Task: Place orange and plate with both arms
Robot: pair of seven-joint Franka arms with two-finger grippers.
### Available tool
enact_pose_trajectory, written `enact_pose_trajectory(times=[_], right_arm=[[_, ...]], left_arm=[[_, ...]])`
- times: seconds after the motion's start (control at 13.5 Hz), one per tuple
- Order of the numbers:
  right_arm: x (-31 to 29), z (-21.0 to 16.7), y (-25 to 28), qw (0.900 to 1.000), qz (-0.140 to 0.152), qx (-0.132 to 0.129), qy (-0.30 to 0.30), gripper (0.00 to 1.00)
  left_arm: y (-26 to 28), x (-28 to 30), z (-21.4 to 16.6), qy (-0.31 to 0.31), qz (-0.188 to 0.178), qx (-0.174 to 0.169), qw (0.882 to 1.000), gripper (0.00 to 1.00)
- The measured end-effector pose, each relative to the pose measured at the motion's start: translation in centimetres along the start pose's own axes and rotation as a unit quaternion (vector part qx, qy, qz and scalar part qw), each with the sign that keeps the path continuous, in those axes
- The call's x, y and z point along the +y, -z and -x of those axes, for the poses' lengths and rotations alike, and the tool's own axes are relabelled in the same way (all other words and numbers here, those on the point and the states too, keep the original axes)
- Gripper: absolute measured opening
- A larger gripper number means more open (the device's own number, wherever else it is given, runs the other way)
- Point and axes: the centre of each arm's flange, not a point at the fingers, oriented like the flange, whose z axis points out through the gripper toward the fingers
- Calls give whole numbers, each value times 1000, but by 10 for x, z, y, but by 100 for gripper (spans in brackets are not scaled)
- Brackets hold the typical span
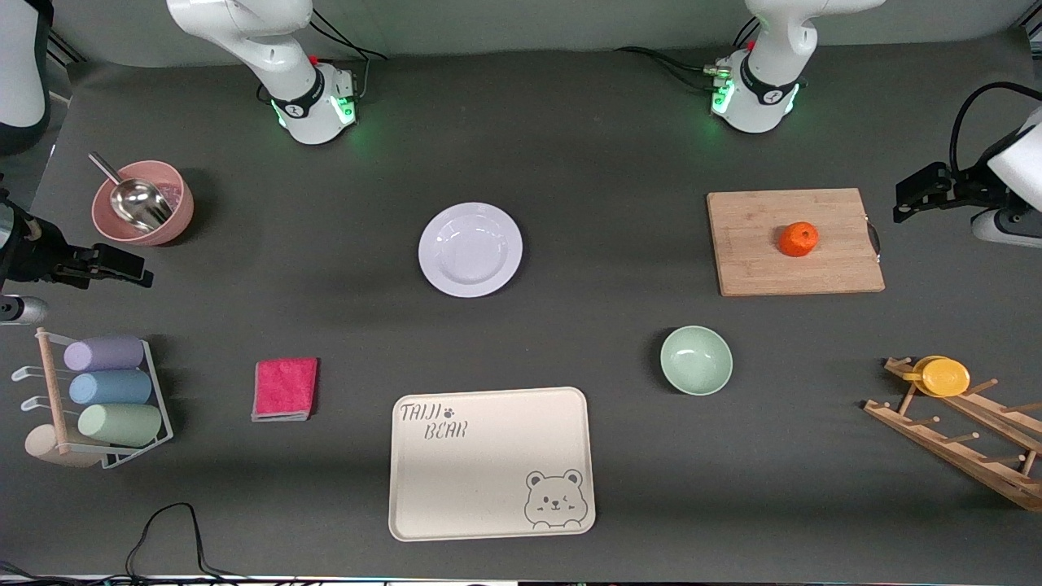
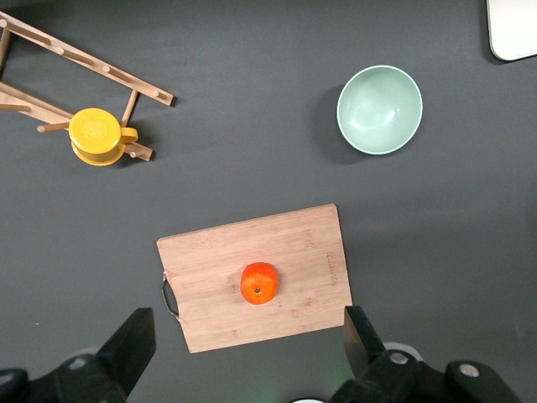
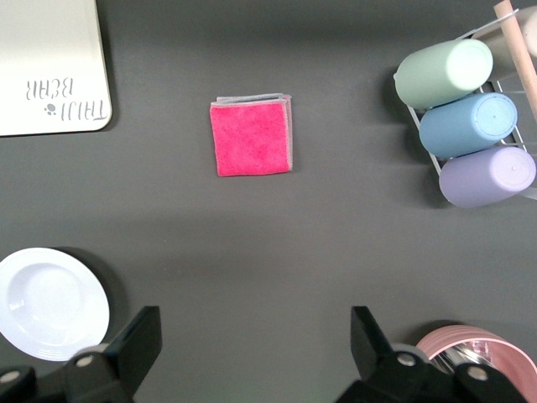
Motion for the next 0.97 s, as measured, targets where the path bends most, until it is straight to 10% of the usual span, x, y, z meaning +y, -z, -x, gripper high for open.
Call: enact_pose_trajectory(times=[0.97], right_arm=[[-4,23,36,1000,-2,17,4,100]], left_arm=[[2,-8,8,9,1,-13,1000,100]])
